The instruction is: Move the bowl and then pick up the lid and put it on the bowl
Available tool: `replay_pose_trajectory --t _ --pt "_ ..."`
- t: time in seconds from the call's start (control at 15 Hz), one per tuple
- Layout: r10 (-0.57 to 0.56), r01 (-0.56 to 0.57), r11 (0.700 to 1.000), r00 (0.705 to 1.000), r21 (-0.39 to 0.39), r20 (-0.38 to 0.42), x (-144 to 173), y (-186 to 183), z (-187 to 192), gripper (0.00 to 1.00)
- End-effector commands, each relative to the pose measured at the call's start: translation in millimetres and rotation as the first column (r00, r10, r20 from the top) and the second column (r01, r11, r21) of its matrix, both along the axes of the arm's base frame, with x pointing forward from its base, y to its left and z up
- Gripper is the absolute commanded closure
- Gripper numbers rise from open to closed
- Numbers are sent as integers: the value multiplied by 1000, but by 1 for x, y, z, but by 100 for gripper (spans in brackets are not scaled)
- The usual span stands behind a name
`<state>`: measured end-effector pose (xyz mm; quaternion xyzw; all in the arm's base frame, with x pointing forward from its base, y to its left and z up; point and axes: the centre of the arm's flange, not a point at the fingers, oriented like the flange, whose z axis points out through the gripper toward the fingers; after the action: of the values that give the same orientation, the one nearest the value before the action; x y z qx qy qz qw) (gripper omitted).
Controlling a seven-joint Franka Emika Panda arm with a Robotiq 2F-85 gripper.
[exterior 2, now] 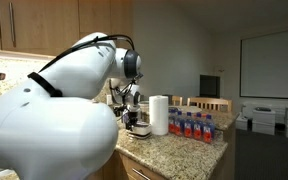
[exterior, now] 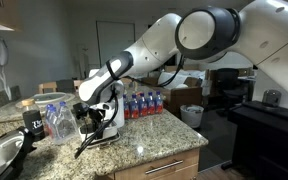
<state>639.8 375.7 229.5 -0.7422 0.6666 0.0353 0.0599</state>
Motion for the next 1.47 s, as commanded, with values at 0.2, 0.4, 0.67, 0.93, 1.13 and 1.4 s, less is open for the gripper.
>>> replay_pose_trajectory --t 0.2,0.4,0.67,0.93,1.13,1.4 --pt "-10 11 1000 1000 -15 12 -10 3 0 95" --pt "-26 26 999 999 -18 44 -14 5 2 95" --pt "-50 52 998 994 -18 93 -18 11 4 95" --pt "-82 84 996 989 -7 124 -22 20 3 95" --pt "-106 108 994 982 1 157 -27 24 6 95" --pt "-141 143 990 970 4 196 -30 27 11 95"
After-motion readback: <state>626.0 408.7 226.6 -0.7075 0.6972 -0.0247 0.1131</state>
